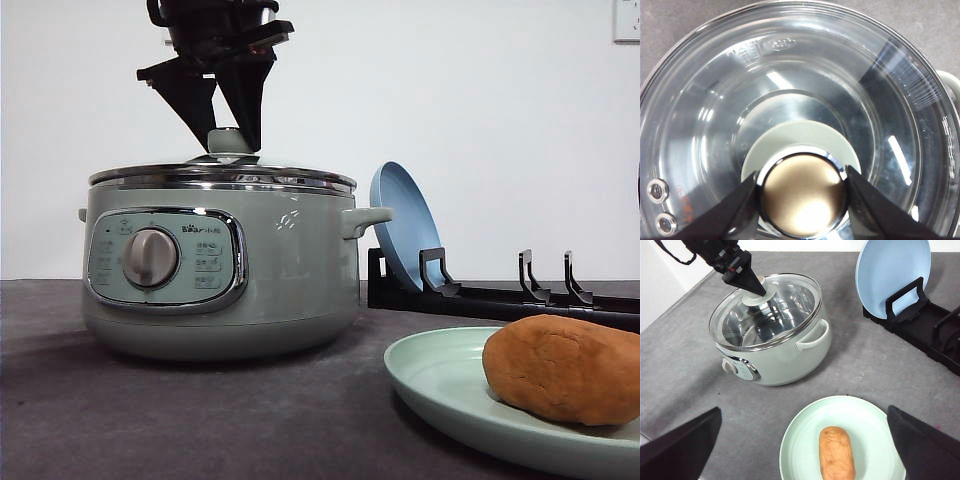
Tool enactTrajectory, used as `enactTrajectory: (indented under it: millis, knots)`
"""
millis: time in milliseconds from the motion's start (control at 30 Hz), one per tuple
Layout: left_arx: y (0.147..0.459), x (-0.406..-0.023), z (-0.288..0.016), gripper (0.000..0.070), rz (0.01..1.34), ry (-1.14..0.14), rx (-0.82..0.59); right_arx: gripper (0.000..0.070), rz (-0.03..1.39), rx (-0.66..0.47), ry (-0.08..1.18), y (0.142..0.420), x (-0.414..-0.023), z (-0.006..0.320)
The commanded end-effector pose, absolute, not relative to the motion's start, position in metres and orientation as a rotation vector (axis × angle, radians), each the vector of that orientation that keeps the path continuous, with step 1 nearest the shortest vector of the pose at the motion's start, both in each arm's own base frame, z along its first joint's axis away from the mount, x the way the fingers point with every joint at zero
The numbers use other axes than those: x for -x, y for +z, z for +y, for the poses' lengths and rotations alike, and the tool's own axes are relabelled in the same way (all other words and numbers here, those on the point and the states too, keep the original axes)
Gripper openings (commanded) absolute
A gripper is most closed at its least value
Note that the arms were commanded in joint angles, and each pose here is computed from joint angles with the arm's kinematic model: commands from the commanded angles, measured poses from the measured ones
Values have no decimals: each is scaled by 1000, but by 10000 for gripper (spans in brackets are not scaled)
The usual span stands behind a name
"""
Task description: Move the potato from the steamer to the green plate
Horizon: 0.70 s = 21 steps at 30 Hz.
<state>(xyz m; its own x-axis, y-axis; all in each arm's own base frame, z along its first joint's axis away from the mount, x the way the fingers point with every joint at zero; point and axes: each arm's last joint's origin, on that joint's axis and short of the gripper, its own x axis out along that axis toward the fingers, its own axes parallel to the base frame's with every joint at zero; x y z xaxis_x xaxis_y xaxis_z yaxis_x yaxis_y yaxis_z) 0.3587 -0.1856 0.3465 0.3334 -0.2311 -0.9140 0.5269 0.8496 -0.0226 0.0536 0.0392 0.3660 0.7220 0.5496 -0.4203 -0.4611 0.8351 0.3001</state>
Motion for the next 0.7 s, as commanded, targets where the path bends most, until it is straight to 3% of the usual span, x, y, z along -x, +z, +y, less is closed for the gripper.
enactTrajectory:
  millis: [0,667]
  knots:
    - [338,-371,-194,1,1090,-515,-363,700,500,-201,566,372,-53,39]
    - [339,-370,-195,1,1081,-507,-345,700,500,-202,566,372,-53,39]
